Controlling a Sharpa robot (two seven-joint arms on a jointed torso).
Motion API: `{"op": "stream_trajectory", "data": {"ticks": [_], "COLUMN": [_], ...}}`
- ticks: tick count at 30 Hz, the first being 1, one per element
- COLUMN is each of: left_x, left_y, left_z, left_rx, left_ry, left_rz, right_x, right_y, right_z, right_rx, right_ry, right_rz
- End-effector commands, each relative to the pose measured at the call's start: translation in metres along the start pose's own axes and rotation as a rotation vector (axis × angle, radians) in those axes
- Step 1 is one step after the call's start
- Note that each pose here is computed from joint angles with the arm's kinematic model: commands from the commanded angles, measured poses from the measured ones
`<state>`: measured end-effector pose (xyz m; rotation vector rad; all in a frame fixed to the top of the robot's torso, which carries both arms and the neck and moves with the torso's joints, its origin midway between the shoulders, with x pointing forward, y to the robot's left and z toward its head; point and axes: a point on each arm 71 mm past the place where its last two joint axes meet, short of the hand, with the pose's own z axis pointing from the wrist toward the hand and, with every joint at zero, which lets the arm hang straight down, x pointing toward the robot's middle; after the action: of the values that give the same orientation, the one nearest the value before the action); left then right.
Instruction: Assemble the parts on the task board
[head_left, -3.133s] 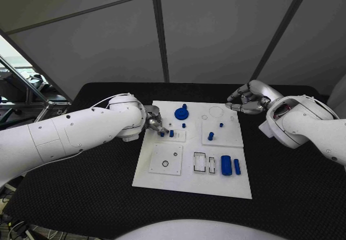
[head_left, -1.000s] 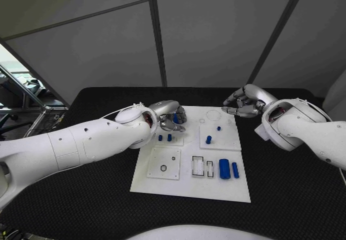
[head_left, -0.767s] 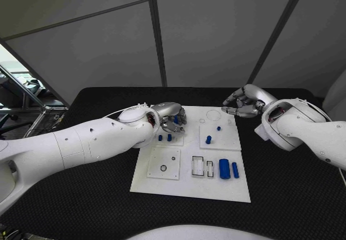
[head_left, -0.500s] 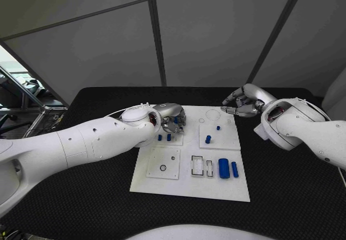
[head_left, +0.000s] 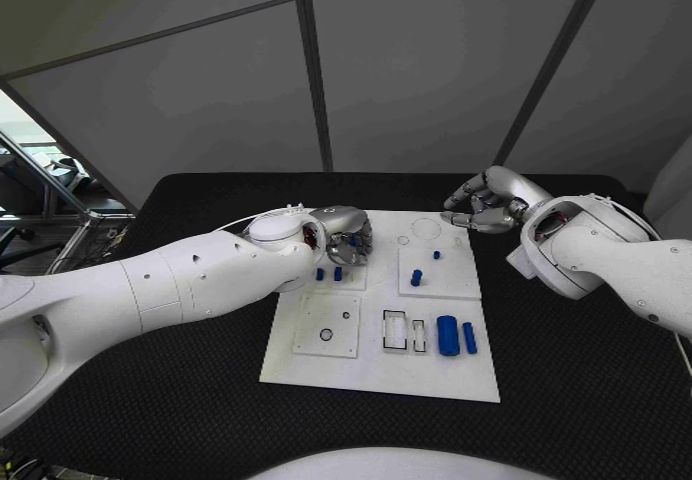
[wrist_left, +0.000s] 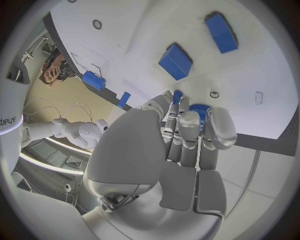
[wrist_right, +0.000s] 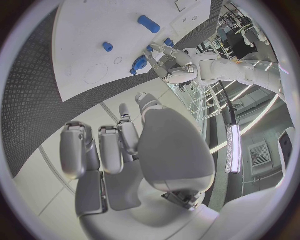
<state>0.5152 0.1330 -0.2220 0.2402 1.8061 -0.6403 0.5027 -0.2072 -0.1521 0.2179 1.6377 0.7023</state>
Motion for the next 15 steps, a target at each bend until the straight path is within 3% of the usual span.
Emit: {"op": "stream_trajectory", "data": {"ticks": [1, 15], "left_x": [0.0027, 0.0036], "left_y": [0.0016, 0.0055], "left_z": [0.0003, 0.0007], "left_rx": [-0.019, -0.039], "left_ry": [0.032, 0.047], "left_rz": [0.014, 0.017], "right_x": [-0.0003, -0.0004], "right_y": [0.0020, 0.0020], "right_z": [0.0004, 0.0002], "right_rx": [-0.014, -0.014], "right_ry": [0.003, 0.004], "right_rz": [-0.004, -0.004]}}
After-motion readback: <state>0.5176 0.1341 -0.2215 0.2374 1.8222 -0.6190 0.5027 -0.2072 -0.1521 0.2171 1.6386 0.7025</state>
